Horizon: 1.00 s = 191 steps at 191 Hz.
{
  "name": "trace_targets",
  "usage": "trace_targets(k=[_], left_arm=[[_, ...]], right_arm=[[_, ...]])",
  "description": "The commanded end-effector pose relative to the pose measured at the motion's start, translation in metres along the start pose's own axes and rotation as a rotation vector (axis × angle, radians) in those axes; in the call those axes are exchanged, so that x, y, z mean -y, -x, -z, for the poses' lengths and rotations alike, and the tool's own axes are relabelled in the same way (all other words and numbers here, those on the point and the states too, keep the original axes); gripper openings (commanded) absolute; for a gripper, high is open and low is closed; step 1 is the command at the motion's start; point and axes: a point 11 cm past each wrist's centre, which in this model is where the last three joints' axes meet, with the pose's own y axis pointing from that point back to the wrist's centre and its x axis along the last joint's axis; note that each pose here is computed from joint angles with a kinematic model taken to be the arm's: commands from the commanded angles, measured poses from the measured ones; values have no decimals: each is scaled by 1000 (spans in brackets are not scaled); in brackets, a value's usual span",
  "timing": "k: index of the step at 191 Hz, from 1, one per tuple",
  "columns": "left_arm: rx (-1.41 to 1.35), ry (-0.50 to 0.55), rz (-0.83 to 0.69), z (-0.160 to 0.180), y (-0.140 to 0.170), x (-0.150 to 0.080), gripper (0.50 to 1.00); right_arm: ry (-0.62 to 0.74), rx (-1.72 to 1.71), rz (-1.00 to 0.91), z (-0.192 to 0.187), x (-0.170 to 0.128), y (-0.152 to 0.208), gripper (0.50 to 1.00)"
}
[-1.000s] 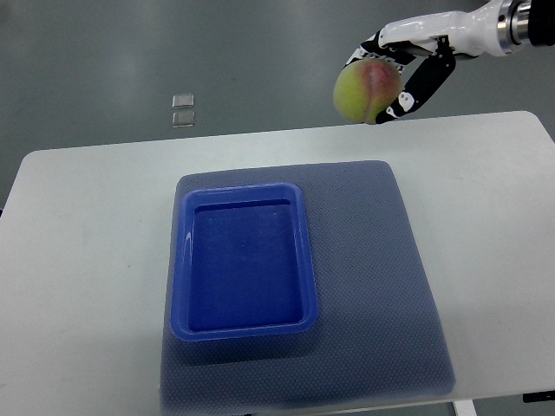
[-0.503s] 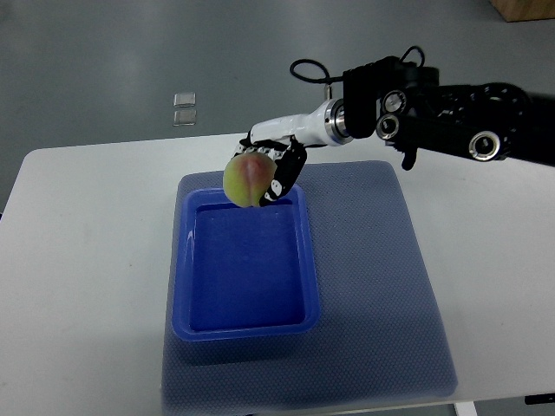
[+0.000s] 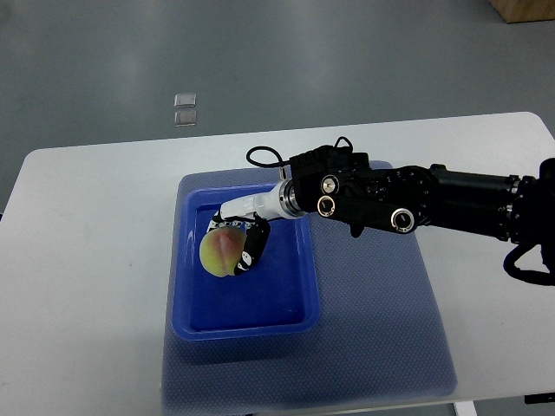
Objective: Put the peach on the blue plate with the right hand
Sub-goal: 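Open the right hand to release the peach and withdraw upward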
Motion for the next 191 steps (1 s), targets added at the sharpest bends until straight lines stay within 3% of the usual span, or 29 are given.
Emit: trace_targets(k=[1,20,21,36,46,61,73,74,112,136,137,147,159,160,172,185,186,191], left_arm=[[0,0,-1,0,0,0,1000],[0,0,-1,0,0,0,1000],[0,0,-1,0,0,0,1000],[0,0,-1,0,0,0,1000],[0,0,-3,0,-1,0,1000],[0,0,-3,0,-1,0,1000],[0,0,-3,0,-1,0,1000],[0,0,-3,0,-1,0,1000],[0,0,-3,0,-1,0,1000],[0,0,-3,0,-1,0,1000],[0,0,-3,0,-1,0,1000],[0,0,-3,0,-1,0,1000],[0,0,-3,0,-1,0,1000],[0,0,-3,0,-1,0,1000],[0,0,-3,0,-1,0,1000],[0,0,-3,0,-1,0,1000],[0,0,-3,0,-1,0,1000],[0,0,-4,0,-2,0,1000]], right_arm=[[19,-13,2,-8,2,4,574],[26,-17,4,-11,3,5,603],[32,-23,5,-12,3,6,649],[30,-23,5,-12,3,6,733],[29,-23,3,-11,3,5,833],[28,-21,0,-11,2,4,899],[27,-23,-1,-10,2,3,901],[23,-25,-3,-8,1,2,929],[9,-24,-7,-2,0,-3,932],[-14,-46,-49,14,-12,-27,932],[-27,-32,-87,15,-24,-45,932],[-52,-3,-163,18,-47,-76,932],[-56,5,-173,17,-50,-80,932],[-81,59,-231,12,-70,-100,932],[-129,153,-318,3,-96,-125,932],[-151,192,-342,0,-103,-131,932],[-207,319,-395,-16,-117,-137,932],[-235,385,-417,-25,-121,-137,932]])
